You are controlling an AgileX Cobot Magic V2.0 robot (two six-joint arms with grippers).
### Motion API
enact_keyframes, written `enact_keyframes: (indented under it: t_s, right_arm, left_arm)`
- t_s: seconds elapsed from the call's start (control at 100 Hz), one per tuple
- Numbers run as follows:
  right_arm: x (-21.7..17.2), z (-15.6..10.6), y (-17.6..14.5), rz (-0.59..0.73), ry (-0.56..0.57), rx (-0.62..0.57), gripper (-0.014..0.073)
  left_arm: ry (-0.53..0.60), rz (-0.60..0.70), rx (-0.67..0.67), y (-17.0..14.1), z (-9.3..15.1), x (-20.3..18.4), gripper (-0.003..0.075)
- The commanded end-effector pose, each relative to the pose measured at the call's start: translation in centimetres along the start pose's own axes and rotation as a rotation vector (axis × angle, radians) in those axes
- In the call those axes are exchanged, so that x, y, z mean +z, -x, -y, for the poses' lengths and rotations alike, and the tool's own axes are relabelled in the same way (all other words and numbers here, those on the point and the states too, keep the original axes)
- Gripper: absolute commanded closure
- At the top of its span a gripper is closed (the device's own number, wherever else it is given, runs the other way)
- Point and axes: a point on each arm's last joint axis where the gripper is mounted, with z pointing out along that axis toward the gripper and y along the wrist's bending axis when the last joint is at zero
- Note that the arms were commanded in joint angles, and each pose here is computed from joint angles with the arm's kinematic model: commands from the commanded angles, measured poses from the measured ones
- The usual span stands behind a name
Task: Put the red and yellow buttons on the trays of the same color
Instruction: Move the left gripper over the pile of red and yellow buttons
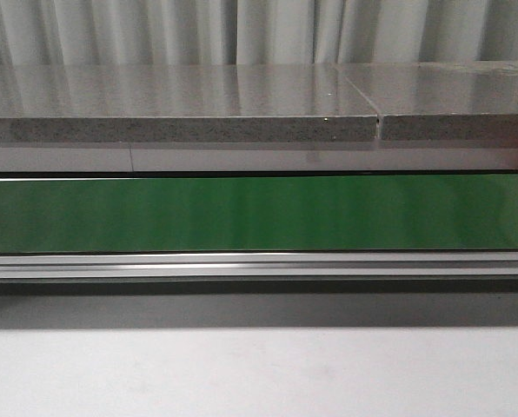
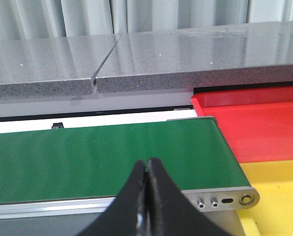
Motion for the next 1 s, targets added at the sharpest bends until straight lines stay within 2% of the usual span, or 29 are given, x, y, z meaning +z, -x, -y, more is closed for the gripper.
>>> enact_keyframes:
  t_s: [0.0,0.24,0.41,0.63,0.77,0.99]
  right_arm:
    - [-0.2,-0.1,1.3,0.100,0.009,-0.021,0.0662]
    - [-0.2,-0.1,1.3,0.100,0.009,-0.021,0.0662]
    - [-0.2,-0.1,1.3,0.100,0.009,-0.021,0.0662]
    - [-0.2,-0.1,1.3,0.100,0.009,-0.021,0.0662]
    - [-0.2,-0.1,1.3,0.100,0.009,-0.021,0.0662]
    - [-0.2,-0.1,1.3,0.100,0.009,-0.021,0.0662]
  left_arm:
    - [0.001,0.086,-0.055,2.6,0.0,0.2,0.0228]
    - [0.012,-0.048,-0.112,5.5,0.1,3.5,0.0228]
    - [0.054,-0.168,-0.207,7.7,-0.4,6.3,0.0228]
    - [0.165,-0.343,-0.365,8.8,-3.1,9.5,0.0229]
    - [0.196,-0.460,-0.491,8.7,-4.8,11.1,0.0228]
    - [0.250,-0.537,-0.547,8.3,-6.9,13.2,0.0228]
